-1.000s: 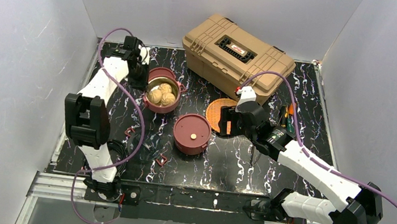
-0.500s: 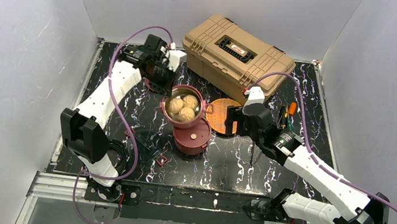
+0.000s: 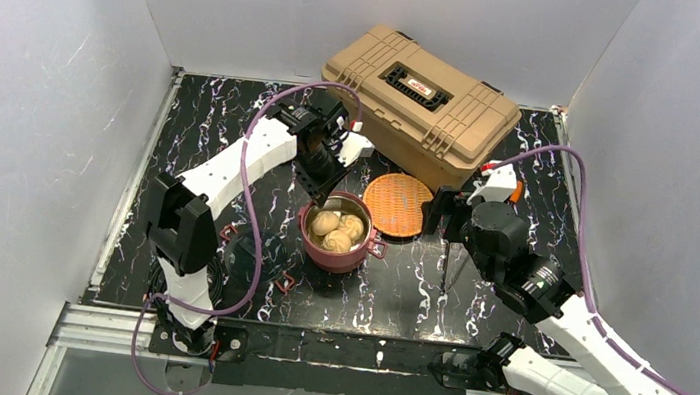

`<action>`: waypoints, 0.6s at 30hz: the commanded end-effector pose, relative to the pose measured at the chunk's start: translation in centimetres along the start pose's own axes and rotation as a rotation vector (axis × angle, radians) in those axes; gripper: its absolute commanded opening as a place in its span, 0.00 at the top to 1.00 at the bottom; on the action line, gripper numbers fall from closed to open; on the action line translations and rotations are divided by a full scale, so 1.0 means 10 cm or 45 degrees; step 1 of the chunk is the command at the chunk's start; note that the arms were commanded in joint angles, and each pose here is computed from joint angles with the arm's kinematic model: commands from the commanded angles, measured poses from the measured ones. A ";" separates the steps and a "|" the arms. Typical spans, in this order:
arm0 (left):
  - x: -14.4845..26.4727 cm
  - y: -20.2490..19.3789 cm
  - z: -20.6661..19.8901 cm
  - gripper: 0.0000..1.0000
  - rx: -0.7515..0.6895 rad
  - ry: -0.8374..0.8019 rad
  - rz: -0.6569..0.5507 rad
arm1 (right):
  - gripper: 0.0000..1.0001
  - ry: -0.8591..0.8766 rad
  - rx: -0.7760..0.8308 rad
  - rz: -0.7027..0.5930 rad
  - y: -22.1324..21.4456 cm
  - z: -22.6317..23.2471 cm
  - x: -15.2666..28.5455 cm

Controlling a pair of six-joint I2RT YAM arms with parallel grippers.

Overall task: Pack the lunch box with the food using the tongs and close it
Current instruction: Place the packing box into the packing box.

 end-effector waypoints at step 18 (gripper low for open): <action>0.09 0.40 -0.02 0.80 -0.171 0.049 -0.144 | 0.10 0.150 -0.004 0.107 -0.19 0.38 -0.31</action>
Point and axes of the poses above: each gripper's point midway between its finger pads, its own x axis back along the fingers, its own z axis along the line the jaws close on, y = z × x, the point moved 1 cm from there along x, back along the fingers, and after that the axes turned 9 degrees about x, right-handed, at the moved point
